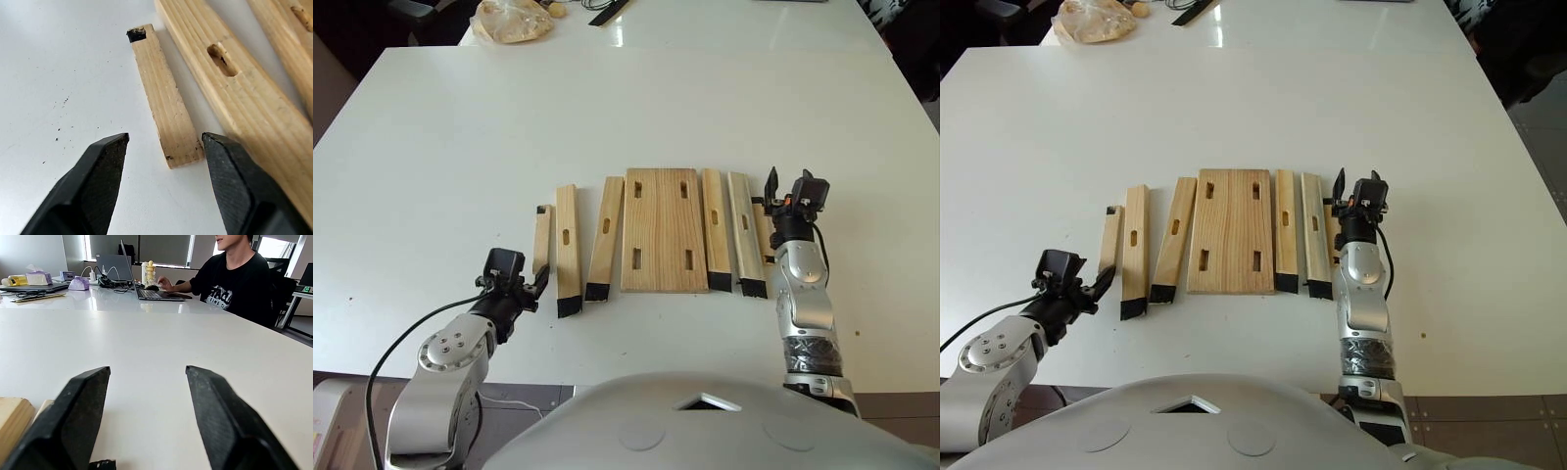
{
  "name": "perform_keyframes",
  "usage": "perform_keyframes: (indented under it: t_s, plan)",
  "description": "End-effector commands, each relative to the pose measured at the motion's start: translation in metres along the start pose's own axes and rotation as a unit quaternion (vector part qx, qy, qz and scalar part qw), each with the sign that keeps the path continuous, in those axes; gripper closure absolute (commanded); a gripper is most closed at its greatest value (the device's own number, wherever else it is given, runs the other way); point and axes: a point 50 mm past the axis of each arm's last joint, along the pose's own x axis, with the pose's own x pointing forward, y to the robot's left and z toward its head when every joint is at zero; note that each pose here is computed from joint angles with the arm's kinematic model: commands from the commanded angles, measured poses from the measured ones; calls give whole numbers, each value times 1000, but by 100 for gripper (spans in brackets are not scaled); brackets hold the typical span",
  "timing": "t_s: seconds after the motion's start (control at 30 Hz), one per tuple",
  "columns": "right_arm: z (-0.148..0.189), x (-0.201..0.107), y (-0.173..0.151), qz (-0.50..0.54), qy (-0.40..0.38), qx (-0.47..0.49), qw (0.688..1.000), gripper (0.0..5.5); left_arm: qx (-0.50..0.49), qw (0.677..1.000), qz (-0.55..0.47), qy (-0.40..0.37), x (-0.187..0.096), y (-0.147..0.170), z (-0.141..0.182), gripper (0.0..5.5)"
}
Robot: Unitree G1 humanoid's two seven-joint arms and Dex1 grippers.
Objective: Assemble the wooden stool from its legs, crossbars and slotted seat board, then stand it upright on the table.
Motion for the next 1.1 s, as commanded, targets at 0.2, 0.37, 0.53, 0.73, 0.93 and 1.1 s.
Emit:
perform_keyframes:
  t_s: [0.2,0.37,0.53,0.73,0.93,1.1]
  plan:
    - [3,4,1,11,1,-5,1000,263,-31,998,5,53,19,4,-37,272]
    - [5,7,1,18,0,-10,1000,263,-65,996,-2,64,24,5,-54,333]
    - [7,7,-1,20,-1,-12,1000,263,-77,994,-12,73,22,2,-64,410]
    - [10,10,-3,21,-5,-14,1000,263,-33,998,36,51,31,23,-52,420]
    - [39,21,-17,38,-50,6,998,263,40,965,67,-249,32,58,86,420]
    - [69,29,-24,139,-74,116,981,263,89,904,-55,-414,3,28,161,420]
